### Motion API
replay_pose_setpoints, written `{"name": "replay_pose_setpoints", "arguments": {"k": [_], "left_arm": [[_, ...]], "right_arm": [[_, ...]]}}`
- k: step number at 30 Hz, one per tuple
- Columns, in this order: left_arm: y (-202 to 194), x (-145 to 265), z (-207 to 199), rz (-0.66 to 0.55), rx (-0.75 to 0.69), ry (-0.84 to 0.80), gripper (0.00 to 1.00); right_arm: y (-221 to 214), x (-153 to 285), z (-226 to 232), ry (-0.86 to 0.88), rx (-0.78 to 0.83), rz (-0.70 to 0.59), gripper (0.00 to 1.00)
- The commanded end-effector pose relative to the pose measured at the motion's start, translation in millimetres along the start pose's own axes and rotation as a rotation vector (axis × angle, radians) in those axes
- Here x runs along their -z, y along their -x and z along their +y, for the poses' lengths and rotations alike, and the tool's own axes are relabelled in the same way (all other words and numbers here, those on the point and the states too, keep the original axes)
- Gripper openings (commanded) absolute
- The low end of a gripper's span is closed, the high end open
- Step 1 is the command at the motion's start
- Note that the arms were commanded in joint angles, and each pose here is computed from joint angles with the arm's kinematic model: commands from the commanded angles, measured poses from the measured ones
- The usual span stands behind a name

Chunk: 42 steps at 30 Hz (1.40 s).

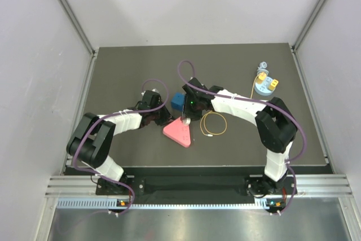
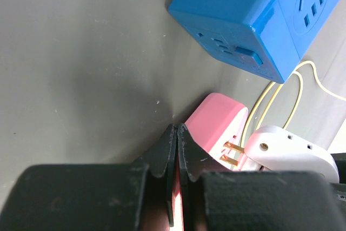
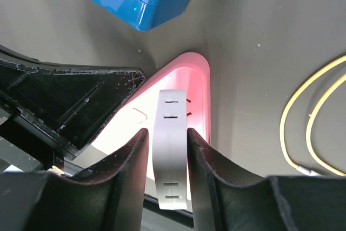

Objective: Insert the plug

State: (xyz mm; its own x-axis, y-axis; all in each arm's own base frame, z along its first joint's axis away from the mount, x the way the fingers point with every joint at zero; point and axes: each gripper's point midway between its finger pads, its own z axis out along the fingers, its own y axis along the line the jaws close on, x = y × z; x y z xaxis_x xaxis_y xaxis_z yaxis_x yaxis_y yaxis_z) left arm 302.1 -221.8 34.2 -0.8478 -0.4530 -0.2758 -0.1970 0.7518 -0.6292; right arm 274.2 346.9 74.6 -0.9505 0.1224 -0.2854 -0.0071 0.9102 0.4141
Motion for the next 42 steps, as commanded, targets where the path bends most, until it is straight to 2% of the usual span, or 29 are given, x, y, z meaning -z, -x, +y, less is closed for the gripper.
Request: {"name": "replay_pose_setpoints", "arguments": {"k": [1,13,24,30,33,42], "left_arm": [[-5,3,-3,0.018,-0.023,-0.017,0.05],[-4,1,-3,0.019,-0.027,-0.016,0.05],[-5,1,-4,0.021,-0.030,-0.018,0.05],[-6,0,-4,0.026,-0.031,-0.019,0.04],[-6,0,-5,0.026,-0.028,-0.023,0.04],[-7,-2,-5,0.034,-0.028,-0.025,0.02]], "right_arm": [[5,3,18,0.053,0.022,-0.033,0.34],[4,-6,10,0.012,0.041,-0.028,0.25],[5,-10,15,-0.004,0.062,-0.029,0.24],[3,-9,18,-0.010,0.068,-0.021,0.14],[0,-11,19,-0.021,0.073,-0.007,0.00],[1,-14,19,-0.107,0.095,-0.003,0.00]]}}
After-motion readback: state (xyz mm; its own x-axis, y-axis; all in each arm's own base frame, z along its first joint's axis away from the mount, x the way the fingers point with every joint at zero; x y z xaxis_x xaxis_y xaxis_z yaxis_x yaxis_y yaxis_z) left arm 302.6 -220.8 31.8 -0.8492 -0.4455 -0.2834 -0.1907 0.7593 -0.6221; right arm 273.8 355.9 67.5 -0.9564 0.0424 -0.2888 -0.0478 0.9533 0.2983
